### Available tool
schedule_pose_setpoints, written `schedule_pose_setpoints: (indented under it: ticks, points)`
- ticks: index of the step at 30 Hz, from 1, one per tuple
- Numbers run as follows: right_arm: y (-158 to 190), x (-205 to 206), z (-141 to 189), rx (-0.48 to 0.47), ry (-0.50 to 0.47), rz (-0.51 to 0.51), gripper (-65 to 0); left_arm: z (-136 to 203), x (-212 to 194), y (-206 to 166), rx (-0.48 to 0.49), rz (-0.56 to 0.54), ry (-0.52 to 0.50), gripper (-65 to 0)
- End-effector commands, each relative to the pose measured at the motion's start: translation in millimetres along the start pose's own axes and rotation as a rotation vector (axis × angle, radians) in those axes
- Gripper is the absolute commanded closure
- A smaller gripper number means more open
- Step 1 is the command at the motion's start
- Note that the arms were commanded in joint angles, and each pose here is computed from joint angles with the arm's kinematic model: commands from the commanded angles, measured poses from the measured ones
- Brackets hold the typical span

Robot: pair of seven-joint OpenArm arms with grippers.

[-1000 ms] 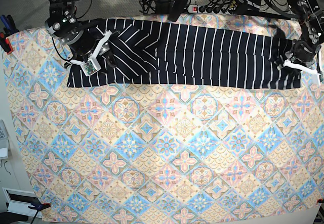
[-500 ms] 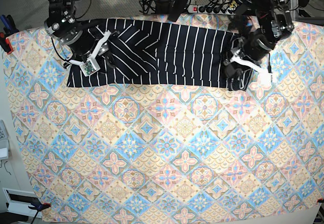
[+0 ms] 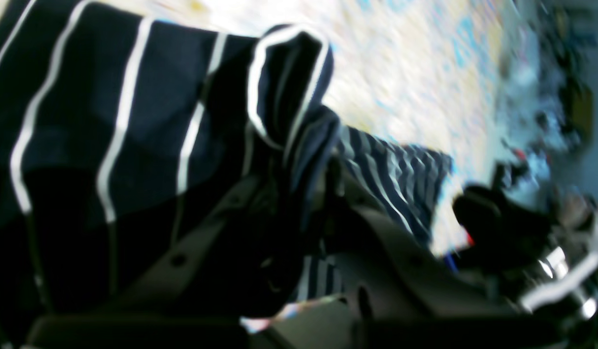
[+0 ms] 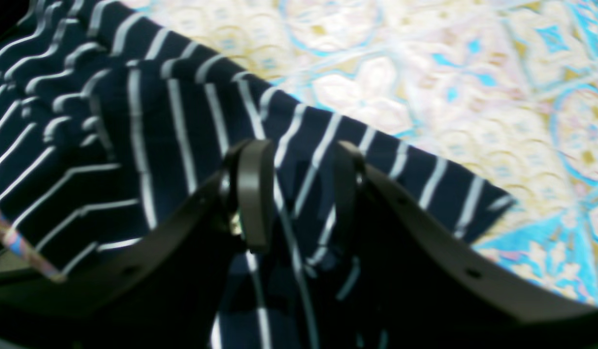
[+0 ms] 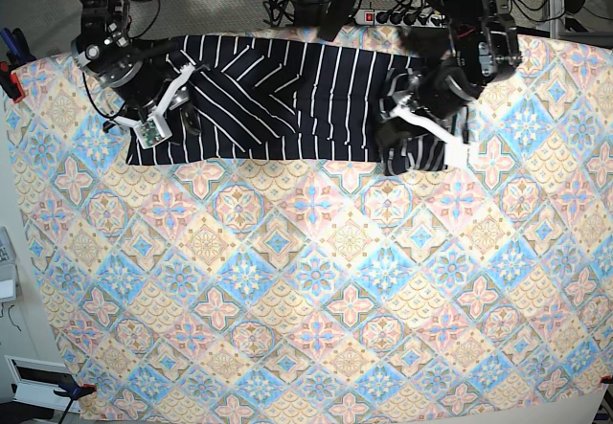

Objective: Fold the T-shirt properly
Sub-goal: 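Press the folded end flat with the left gripper, then release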

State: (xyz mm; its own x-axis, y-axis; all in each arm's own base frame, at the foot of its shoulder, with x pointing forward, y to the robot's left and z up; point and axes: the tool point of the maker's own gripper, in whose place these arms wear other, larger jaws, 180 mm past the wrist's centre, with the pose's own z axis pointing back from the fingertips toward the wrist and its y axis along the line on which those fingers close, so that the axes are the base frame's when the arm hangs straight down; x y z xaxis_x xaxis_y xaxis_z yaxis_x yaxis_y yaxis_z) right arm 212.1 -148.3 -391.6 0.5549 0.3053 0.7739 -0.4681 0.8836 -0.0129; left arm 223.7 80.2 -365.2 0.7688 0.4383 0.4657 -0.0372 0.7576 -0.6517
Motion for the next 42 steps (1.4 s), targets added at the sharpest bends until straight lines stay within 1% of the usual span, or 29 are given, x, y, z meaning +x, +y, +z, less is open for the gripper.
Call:
schedule_pose_setpoints:
  ticks: [1, 10, 12, 18, 25, 29, 31, 35, 38, 42]
  points:
    - [-6.5, 14.1, 3.9, -0.013, -0.051, 0.011, -20.3, 1.2, 7.2, -8.0, -0.028, -0.012, -0.026, 0.0]
    - [-42.5, 11.5, 19.0, -0.118, -0.05, -0.003, -20.3, -13.6, -15.8, -11.4, -0.051, 0.012, 0.047, 0.0]
    - [-47.1, 11.1, 21.2, -0.132, -0.05, -0.005, -20.3, -16.8, -13.3, -16.4, -0.065, 0.0, 0.051, 0.0]
    - [-48.1, 11.0, 21.7, -0.135, -0.05, -0.005, -20.3, -23.5, -8.2, -27.4, -0.093, -0.02, 0.051, 0.0]
    - [-47.6, 11.1, 21.5, -0.133, -0.05, -0.005, -20.3, -39.6, -37.3, -31.3, -0.118, -0.001, 0.148, 0.0]
    - [-47.6, 11.1, 21.5, -0.133, -0.05, -0.005, -20.3, -38.9, -38.4, -30.1, -0.117, -0.02, 0.16, -4.5]
    - [-47.6, 11.1, 21.5, -0.133, -0.05, -0.005, -20.3, -38.7, -41.0, -30.6, -0.119, -0.035, 0.173, -8.4]
    - [-47.6, 11.1, 21.5, -0.133, -0.05, -0.005, -20.3, -35.9, -40.0, -23.5, -0.104, -0.063, 0.185, -19.4]
    - [-47.6, 10.8, 21.5, -0.133, -0.048, -0.005, -20.3, -33.9, -36.7, -24.5, -0.107, -0.078, 0.178, -24.9]
    - [-46.6, 10.9, 21.0, -0.13, -0.048, -0.005, -20.3, -24.1, -22.5, -24.0, -0.1, -0.138, 0.151, -30.6]
